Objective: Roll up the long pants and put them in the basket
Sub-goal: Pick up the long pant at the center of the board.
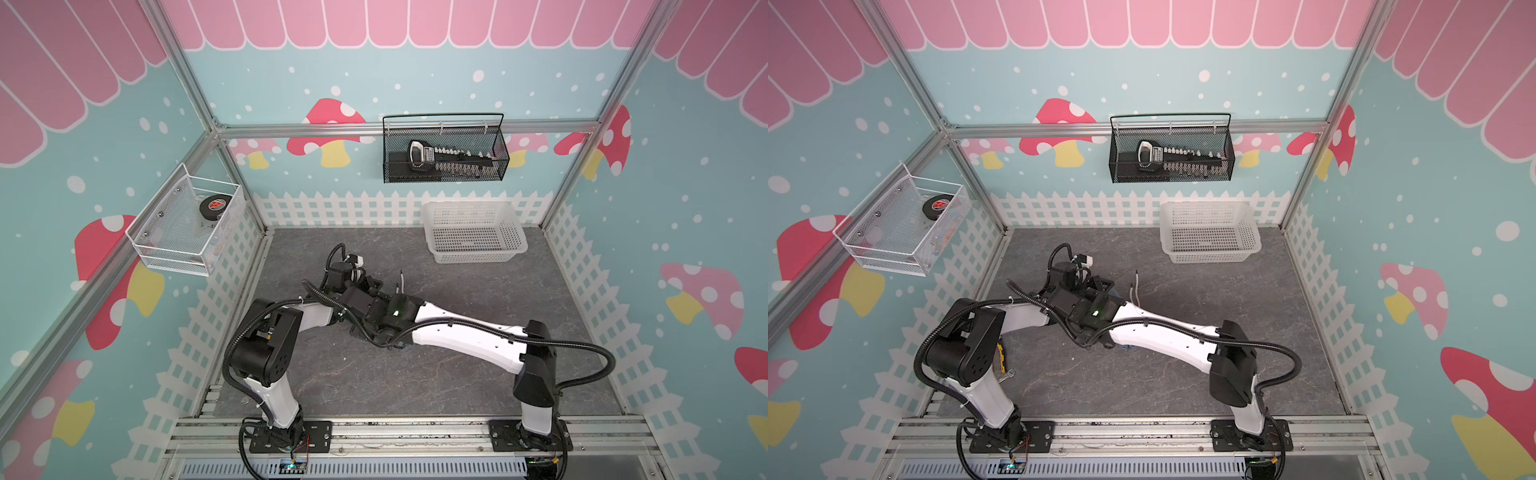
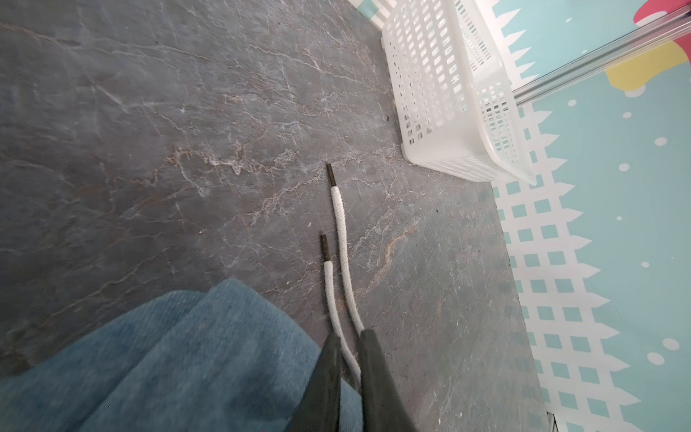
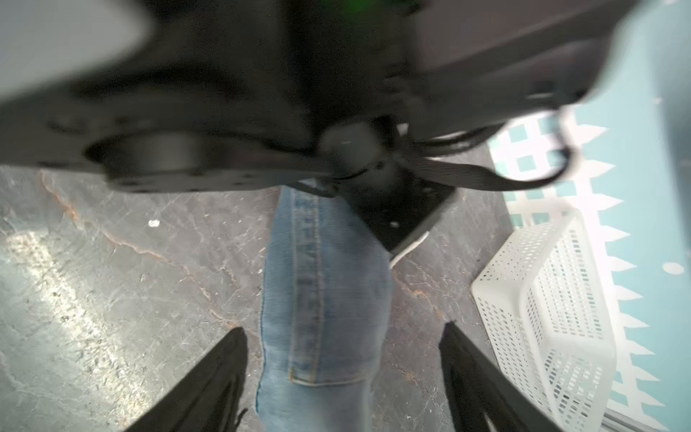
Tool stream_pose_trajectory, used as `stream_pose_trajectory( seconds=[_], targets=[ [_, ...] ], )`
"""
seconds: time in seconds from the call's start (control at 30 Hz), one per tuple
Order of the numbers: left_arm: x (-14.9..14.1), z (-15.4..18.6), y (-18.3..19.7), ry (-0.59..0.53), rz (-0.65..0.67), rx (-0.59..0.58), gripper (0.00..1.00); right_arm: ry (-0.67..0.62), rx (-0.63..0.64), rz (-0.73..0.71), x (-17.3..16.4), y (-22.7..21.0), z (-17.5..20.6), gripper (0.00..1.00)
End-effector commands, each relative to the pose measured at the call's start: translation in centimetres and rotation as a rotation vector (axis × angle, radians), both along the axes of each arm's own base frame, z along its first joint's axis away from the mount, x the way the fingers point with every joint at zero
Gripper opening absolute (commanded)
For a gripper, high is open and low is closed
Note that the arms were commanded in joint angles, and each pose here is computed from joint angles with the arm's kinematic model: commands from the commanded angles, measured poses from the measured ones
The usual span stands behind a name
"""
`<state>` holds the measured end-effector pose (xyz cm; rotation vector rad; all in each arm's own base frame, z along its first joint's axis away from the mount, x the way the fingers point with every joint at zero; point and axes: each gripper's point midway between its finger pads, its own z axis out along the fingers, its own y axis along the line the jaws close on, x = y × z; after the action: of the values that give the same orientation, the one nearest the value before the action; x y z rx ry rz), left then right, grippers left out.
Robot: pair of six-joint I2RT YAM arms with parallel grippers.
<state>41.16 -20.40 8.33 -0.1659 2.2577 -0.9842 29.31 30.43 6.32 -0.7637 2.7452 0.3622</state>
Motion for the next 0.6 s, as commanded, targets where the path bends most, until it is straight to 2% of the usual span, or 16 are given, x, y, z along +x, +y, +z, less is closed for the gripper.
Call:
stream_pose_trajectory(
  seconds=[0.0,0.07,0.13,0.17,0.23,0.3,0.37,0.4,0.43,0.57],
  targets=[
    [-7.0,-11.0,2.0,0.409,0.0,0.14,0.14,0.099,-0.089,0.007,-2.0,-1.6,-3.9,0.0],
    [-7.0,-11.1,2.0,0.415,-0.005,0.141,0.14,0.053,-0.121,0.009,-1.1,-2.0,-2.8,0.0],
    [-7.1,-11.3,1.9,0.419,-0.008,0.139,0.14,-0.054,-0.142,0.012,0.5,-2.3,1.0,0.03],
    [-7.1,-11.2,1.9,0.419,-0.01,0.138,0.14,-0.1,-0.162,0.013,1.2,-2.5,2.5,0.08],
    [-7.0,-11.2,1.8,0.42,-0.014,0.134,0.14,-0.22,-0.209,0.043,2.4,-2.7,6.3,0.25],
    [-7.0,-11.3,1.7,0.421,-0.018,0.131,0.14,-0.343,-0.245,0.112,2.8,-1.8,9.8,0.36],
    [-6.9,-11.3,1.6,0.422,-0.019,0.129,0.14,-0.45,-0.279,0.194,2.4,-0.2,12.7,0.43],
    [-6.9,-11.3,1.6,0.421,-0.022,0.128,0.14,-0.496,-0.297,0.246,2.0,0.9,13.8,0.5],
    [-6.9,-11.3,1.5,0.422,-0.024,0.128,0.14,-0.544,-0.326,0.29,1.5,2.0,14.7,0.68],
    [-6.8,-11.3,1.4,0.424,-0.028,0.122,0.14,-0.642,-0.449,0.521,-1.5,6.6,14.4,0.76]
  ],
)
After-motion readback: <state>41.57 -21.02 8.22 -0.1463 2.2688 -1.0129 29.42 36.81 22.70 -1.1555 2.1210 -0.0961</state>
